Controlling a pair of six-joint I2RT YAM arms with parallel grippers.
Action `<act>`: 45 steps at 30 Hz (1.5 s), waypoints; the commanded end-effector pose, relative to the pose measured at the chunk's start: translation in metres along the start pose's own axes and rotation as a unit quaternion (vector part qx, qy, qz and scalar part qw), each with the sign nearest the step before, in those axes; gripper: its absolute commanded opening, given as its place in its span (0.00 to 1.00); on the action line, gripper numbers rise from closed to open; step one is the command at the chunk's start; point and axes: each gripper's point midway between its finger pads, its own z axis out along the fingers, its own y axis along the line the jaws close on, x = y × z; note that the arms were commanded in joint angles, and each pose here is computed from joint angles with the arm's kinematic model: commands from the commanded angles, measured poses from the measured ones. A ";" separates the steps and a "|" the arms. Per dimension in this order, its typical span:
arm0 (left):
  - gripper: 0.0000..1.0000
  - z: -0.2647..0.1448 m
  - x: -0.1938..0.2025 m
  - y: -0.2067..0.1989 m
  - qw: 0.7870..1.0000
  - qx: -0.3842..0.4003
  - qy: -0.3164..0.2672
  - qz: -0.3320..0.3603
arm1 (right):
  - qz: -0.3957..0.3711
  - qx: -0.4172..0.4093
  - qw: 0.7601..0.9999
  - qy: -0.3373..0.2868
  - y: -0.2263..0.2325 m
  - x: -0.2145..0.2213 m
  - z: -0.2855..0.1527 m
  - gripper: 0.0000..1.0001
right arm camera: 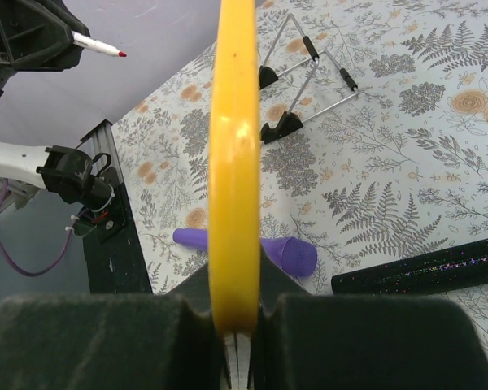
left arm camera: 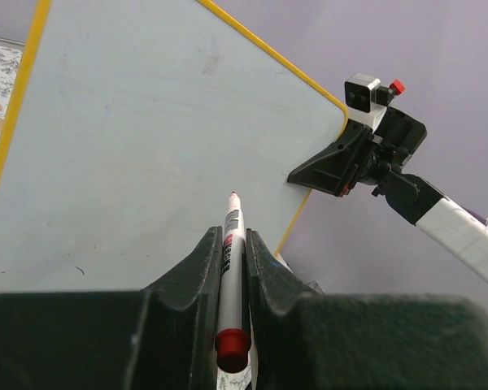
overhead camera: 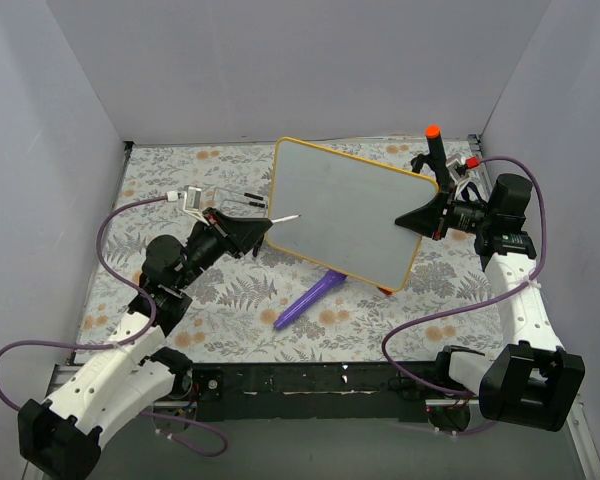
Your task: Write a sentence on the whiteboard
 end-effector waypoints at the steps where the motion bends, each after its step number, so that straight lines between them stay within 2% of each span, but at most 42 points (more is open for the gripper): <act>1: 0.00 0.005 -0.016 -0.005 0.999 0.010 -0.037 0.018 | -0.061 -0.040 0.997 -0.010 0.023 -0.021 -0.003 0.01; 6: 0.00 0.012 -0.028 -0.002 0.997 0.014 -0.072 0.027 | -0.058 -0.040 0.997 -0.010 0.022 -0.021 -0.003 0.01; 16: 0.00 0.036 -0.048 0.013 0.993 0.020 -0.104 0.061 | -0.057 -0.041 0.997 -0.011 0.022 -0.022 -0.003 0.01; 21: 0.00 0.046 -0.059 0.015 0.992 0.059 -0.081 0.073 | -0.057 -0.044 0.997 -0.010 0.023 -0.020 -0.003 0.01; 30: 0.00 0.040 -0.075 0.005 0.984 0.118 -0.039 0.126 | -0.057 -0.049 0.997 -0.009 0.024 -0.019 -0.003 0.01; 37: 0.00 0.046 -0.072 0.002 0.980 0.147 -0.007 0.135 | -0.059 -0.059 0.996 -0.007 0.027 -0.020 -0.003 0.01; 45: 0.00 0.041 -0.071 0.000 0.977 0.150 -0.005 0.153 | -0.056 -0.081 0.995 -0.002 0.035 -0.017 -0.003 0.01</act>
